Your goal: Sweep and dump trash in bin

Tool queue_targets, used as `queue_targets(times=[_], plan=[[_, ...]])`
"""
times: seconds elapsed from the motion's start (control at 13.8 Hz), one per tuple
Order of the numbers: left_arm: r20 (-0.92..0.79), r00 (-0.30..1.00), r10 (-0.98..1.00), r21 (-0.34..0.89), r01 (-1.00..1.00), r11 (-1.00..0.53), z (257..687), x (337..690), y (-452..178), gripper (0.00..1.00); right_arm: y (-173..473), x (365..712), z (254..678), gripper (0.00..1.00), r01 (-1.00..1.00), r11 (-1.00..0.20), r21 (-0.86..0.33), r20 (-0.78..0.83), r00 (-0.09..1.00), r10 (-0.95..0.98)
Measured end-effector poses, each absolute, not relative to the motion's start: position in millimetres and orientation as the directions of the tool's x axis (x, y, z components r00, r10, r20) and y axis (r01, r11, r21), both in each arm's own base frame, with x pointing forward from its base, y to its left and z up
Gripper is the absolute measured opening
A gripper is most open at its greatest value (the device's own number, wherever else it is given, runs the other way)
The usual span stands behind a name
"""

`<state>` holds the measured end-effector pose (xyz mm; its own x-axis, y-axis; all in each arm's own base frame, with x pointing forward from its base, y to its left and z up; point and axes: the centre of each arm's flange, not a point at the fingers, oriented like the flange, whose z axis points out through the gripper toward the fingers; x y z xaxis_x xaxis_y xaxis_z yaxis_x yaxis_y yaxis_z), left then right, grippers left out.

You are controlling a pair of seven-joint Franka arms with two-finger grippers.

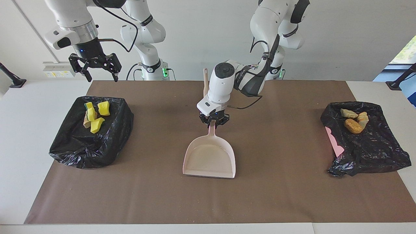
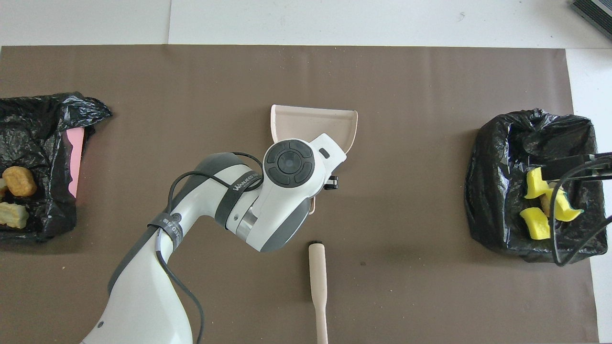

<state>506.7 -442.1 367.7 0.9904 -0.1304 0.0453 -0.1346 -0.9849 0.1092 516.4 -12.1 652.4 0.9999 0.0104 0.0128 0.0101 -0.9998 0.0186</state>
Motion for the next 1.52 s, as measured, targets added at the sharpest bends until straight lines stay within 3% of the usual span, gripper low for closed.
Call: queue_targets(times=[0.07, 0.14, 0.43, 0.72, 1.08, 1.52], plan=[[0.044, 0.99, -0.13, 0.109, -0.135, -0.985, 367, 507, -442, 0.48, -12, 512, 654, 1.0, 0.01, -1.0, 0.018, -0.015, 1.0, 0.01], [0.044, 0.99, -0.131, 0.109, -0.135, -0.985, 367, 507, -442, 0.56, -12, 508, 659, 1.0, 0.01, -1.0, 0.017, -0.03, 0.999, 0.009], [0.032, 0.992, -0.126, 0.09, -0.128, -0.988, 378, 508, -434, 1.0, -11, 502, 671, 1.0, 0.012, -1.0, 0.016, -0.048, 0.999, 0.011], [0.014, 0.992, -0.122, -0.01, -0.122, -0.992, 432, 521, -376, 1.0, -15, 501, 672, 1.0, 0.004, -1.0, 0.015, -0.047, 0.999, 0.003], [0.057, 0.987, -0.151, -0.023, -0.15, -0.988, 509, 544, -255, 1.0, -12, 501, 671, 1.0, 0.01, -1.0, 0.015, -0.048, 0.999, 0.009], [0.056, 0.981, -0.188, -0.048, -0.185, -0.981, 607, 523, -125, 1.0, -2, 500, 673, 1.0, 0.03, -0.999, 0.014, -0.045, 0.999, 0.029]])
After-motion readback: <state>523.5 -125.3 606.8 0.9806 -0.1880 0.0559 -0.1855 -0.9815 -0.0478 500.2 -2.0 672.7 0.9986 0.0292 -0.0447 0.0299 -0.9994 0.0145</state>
